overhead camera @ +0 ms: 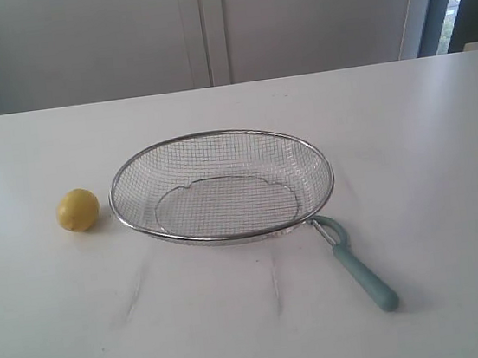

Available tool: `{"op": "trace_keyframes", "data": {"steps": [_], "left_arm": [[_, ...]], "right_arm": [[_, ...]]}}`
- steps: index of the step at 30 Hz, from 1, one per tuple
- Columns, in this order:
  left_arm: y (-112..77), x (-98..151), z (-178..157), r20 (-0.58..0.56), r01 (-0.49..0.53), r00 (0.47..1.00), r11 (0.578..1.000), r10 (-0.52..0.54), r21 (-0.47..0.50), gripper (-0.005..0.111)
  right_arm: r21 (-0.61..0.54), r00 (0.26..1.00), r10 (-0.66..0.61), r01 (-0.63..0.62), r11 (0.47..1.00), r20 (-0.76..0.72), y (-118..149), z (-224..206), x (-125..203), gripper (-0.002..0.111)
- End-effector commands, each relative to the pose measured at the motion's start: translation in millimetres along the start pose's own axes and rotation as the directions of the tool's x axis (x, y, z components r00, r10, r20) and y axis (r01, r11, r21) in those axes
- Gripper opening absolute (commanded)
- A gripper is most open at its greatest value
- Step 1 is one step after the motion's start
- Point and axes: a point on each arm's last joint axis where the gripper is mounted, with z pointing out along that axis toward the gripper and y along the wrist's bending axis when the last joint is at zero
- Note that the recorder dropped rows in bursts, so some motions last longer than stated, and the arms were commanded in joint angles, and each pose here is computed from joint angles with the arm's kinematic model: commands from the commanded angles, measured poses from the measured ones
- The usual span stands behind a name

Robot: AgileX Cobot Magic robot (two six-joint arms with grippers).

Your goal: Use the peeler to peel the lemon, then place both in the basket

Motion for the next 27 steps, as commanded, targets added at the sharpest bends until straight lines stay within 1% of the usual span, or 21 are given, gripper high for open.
{"op": "trace_keyframes", "data": {"steps": [1, 7, 10, 14, 18, 19, 22, 26, 27], "left_arm": [[-0.6, 4, 1, -0.022, 0.002, 1.000, 1.000, -0.002, 0.003, 0.000], [-0.6, 4, 1, -0.022, 0.002, 1.000, 1.000, -0.002, 0.003, 0.000], [-0.6, 4, 1, -0.022, 0.002, 1.000, 1.000, -0.002, 0.003, 0.000], [-0.6, 4, 1, -0.022, 0.002, 1.000, 1.000, -0.002, 0.003, 0.000], [-0.6, 4, 1, -0.022, 0.002, 1.000, 1.000, -0.002, 0.003, 0.000], [-0.6, 4, 1, -0.022, 0.002, 1.000, 1.000, -0.002, 0.003, 0.000], [-0.6, 4, 1, -0.022, 0.002, 1.000, 1.000, -0.002, 0.003, 0.000], [-0.6, 4, 1, -0.022, 0.002, 1.000, 1.000, -0.002, 0.003, 0.000], [-0.6, 4, 1, -0.022, 0.002, 1.000, 1.000, -0.002, 0.003, 0.000]], "right_arm": [[-0.002, 0.998, -0.008, 0.008, 1.000, 0.062, 0, 0, -16, 0.000], [-0.002, 0.998, -0.008, 0.008, 1.000, 0.066, 0, 7, -34, 0.000], [-0.002, 0.999, -0.008, 0.008, 1.000, 0.045, 0, 12, -41, 0.000], [-0.002, 0.998, -0.008, 0.008, 1.000, -0.062, 0, 21, -47, 0.000], [-0.002, 0.982, -0.008, 0.008, 1.000, -0.188, 1, 29, -51, 0.000], [-0.002, 0.971, -0.008, 0.008, 1.000, -0.239, 1, 34, -56, 0.000], [-0.002, 0.946, -0.008, 0.008, 1.000, -0.325, 1, 44, -61, 0.000], [-0.002, 0.868, -0.008, 0.008, 1.000, -0.497, 1, 59, -63, 0.000], [-0.002, 0.858, -0.008, 0.008, 1.000, -0.513, 1, 61, -61, 0.000]]}}
